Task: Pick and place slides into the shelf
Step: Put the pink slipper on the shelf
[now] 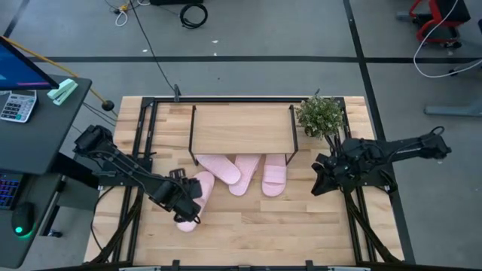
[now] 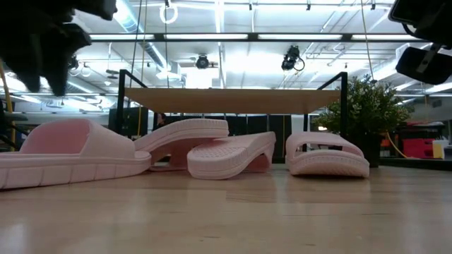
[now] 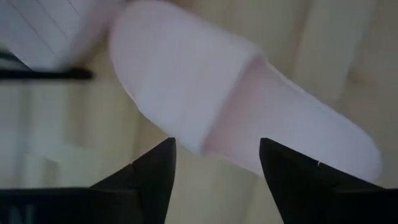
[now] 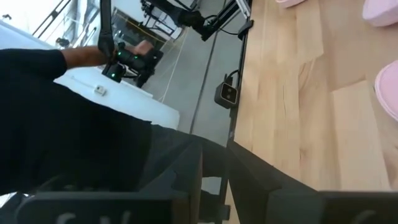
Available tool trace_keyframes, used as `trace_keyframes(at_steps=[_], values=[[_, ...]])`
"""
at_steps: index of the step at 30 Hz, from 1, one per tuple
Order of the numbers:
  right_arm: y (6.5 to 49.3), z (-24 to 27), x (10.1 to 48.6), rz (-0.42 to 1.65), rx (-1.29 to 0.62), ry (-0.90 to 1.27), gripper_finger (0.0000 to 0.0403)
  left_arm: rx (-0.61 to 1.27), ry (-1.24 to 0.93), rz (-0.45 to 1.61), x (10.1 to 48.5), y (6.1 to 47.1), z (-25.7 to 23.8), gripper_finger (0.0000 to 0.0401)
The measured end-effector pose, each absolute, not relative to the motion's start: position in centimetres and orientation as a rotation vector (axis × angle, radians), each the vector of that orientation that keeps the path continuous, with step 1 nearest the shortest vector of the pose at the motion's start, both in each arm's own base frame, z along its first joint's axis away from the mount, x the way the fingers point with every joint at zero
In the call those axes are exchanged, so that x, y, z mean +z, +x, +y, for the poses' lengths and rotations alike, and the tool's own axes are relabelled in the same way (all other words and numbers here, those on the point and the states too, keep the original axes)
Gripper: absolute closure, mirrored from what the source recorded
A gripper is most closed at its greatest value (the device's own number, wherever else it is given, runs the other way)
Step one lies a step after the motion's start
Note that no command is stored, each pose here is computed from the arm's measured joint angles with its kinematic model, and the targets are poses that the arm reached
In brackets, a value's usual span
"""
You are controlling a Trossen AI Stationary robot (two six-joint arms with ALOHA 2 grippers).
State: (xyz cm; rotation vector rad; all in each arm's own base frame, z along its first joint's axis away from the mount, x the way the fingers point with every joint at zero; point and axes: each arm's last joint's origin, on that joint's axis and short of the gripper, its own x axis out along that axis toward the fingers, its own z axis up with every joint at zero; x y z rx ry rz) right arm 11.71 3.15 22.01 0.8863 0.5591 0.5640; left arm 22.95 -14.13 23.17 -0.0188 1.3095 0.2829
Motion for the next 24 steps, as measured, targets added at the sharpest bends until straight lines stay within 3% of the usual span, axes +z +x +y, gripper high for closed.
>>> trace_keyframes(at_steps=[11, 24], values=[[11.6, 4.0, 22.0, 0.577, 0.545, 0.908, 0.0320, 0.206, 0.134, 1.269, 21.1, 24.3, -15.8, 0.0224], [11.4, 4.5, 21.9, 0.592, 0.538, 0.928, 0.0320, 0.299, 0.254, 1.285, 17.7, 25.2, -16.8, 0.0214]])
